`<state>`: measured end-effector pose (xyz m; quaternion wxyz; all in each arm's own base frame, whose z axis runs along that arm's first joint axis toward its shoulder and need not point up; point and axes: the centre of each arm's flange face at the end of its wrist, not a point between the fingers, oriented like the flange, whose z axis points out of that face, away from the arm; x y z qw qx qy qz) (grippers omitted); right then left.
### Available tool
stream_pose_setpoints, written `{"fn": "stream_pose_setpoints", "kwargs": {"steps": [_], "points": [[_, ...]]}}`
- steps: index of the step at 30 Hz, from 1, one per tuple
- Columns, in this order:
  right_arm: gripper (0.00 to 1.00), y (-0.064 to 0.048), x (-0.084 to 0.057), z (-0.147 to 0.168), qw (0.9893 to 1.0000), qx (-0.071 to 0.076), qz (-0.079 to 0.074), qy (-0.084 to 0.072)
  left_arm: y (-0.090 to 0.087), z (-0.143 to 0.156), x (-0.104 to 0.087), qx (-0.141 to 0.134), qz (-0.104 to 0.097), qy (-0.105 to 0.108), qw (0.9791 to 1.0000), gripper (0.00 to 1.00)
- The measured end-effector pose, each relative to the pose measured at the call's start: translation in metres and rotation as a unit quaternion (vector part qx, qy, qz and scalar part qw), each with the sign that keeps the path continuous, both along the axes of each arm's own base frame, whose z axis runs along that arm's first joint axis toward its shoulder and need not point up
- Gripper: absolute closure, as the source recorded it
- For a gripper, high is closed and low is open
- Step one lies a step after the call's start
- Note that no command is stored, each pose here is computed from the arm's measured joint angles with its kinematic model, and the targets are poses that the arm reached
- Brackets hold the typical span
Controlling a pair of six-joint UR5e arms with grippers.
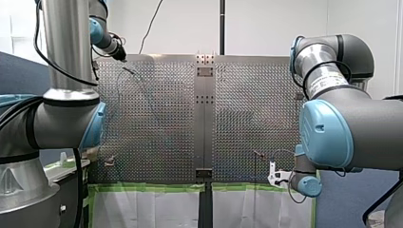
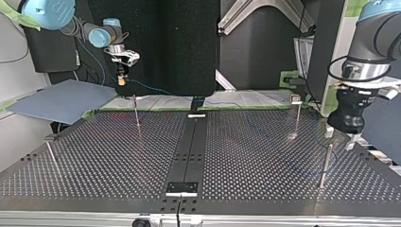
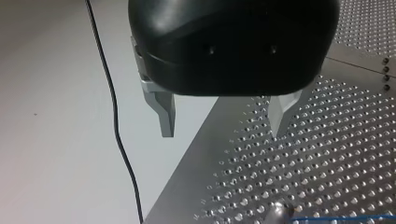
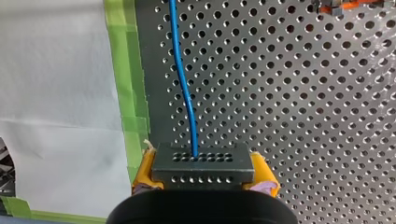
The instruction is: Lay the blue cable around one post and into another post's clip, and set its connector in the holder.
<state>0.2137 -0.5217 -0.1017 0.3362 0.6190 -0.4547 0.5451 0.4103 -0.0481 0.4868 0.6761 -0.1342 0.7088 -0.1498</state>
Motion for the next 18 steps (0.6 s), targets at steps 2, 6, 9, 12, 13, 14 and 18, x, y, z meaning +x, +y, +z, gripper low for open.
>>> {"fn": "stream_pose_setpoints", "kwargs": {"steps": [2,6,9,12,13,14,18], "points": [[0.99,0.0003,0.0005,0.0000,1.0000,0.000,0.001,0.000,0.0012,-0.0029,0.0019,0.001,0.004,0.005,1.0000,0.00],[0.99,0.0005,0.0011,-0.0001,1.0000,0.000,0.001,0.000,0.0032,-0.0080,0.0046,0.005,0.013,0.014,0.9998,0.00],[0.99,0.0005,0.0012,-0.0001,1.0000,0.000,0.001,0.000,0.0036,-0.0083,0.0045,0.007,0.016,0.015,0.9997,0.00],[0.99,0.0005,0.0013,-0.0001,1.0000,0.000,0.001,-0.001,0.0035,-0.0077,0.0037,0.007,0.016,0.015,0.9997,0.00],[0.99,0.0004,0.0014,-0.0001,1.0000,0.000,0.001,-0.001,0.0035,-0.0076,0.0034,0.007,0.017,0.015,0.9997,0.00],[0.99,0.0003,0.0013,0.0000,1.0000,0.000,0.001,-0.001,0.0033,-0.0074,0.0029,0.007,0.017,0.015,0.9997,0.00],[0.99,-0.0001,0.0019,0.0002,1.0000,-0.001,0.001,-0.001,0.0028,-0.0068,0.0012,0.007,0.018,0.017,0.9997,0.00]]}}
